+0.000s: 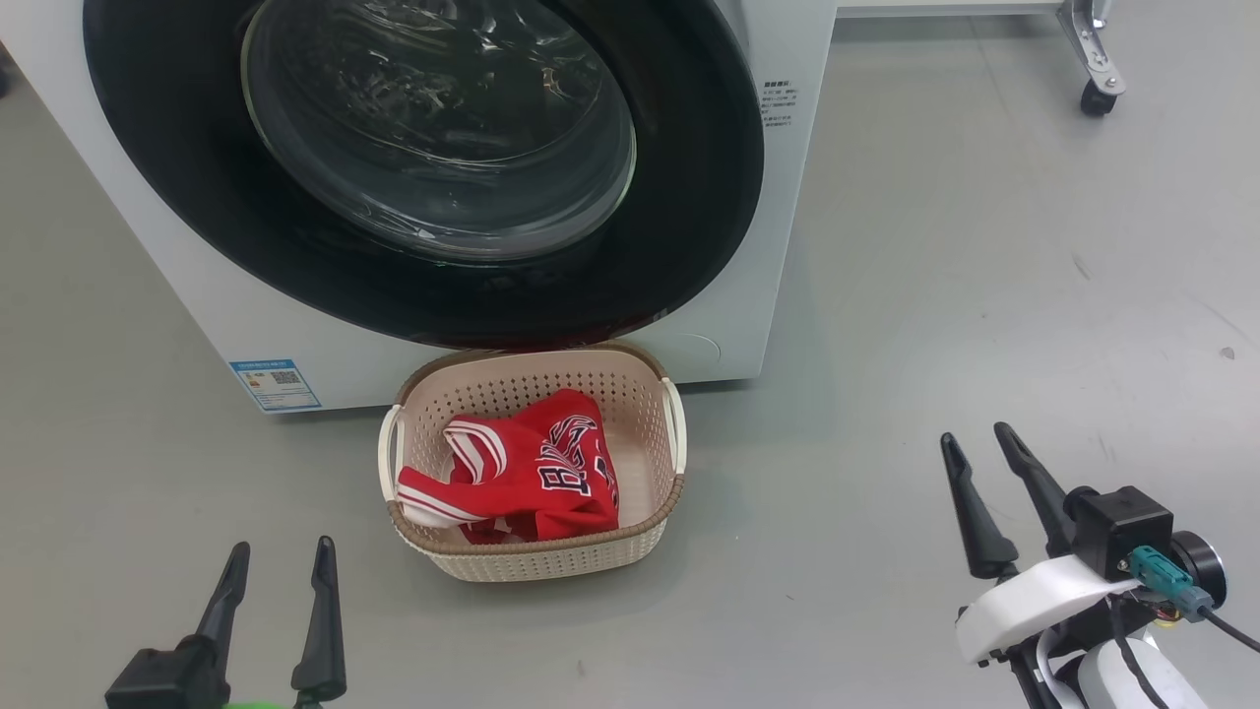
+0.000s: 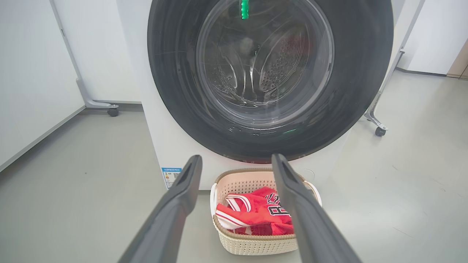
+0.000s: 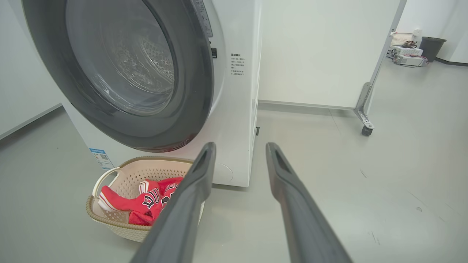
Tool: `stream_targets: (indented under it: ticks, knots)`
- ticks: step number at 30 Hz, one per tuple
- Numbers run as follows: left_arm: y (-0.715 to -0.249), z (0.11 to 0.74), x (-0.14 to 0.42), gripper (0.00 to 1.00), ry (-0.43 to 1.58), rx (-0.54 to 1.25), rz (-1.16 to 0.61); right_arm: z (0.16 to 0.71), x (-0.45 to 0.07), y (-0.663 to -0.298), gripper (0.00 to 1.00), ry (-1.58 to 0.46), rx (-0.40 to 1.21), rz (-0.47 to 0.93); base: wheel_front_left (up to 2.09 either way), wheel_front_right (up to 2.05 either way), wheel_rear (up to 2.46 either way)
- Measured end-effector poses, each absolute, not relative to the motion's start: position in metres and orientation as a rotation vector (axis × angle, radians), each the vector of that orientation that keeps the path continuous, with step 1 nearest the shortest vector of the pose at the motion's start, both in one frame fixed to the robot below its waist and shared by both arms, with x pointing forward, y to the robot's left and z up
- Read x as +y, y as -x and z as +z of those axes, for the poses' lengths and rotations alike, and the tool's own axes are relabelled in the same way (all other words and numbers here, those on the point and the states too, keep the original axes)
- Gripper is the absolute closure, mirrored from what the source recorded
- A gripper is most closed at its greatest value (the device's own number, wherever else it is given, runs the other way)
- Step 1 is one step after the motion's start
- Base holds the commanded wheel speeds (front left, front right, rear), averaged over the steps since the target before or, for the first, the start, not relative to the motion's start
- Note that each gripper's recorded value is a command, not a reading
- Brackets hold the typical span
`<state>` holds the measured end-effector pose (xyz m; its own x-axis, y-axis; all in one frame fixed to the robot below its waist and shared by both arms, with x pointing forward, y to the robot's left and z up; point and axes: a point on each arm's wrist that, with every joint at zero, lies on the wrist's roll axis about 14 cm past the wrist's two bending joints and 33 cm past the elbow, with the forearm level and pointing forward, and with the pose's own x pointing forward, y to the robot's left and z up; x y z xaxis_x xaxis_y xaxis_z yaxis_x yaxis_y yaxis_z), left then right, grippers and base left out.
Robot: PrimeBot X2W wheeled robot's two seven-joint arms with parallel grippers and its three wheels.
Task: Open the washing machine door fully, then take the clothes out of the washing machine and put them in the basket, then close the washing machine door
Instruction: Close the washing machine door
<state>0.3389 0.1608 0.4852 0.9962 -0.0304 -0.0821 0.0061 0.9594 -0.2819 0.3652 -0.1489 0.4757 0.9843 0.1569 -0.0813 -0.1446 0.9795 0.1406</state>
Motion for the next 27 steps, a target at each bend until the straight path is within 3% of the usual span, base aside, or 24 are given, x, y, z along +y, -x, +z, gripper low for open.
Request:
stream_targets:
  ticks: [19, 27]
  knots:
    - [-0.337, 0.483, 0.156, 0.00, 0.278, 0.095, -0.019, 0.465, -0.148, -0.371, 1.00, -0.119, 0.152, 0.174, 0.00, 0.00, 0.00]
    - [-0.345, 0.487, 0.150, 0.00, 0.274, 0.082, -0.031, 0.473, -0.156, -0.400, 1.00, -0.083, 0.137, 0.183, 0.00, 0.00, 0.00]
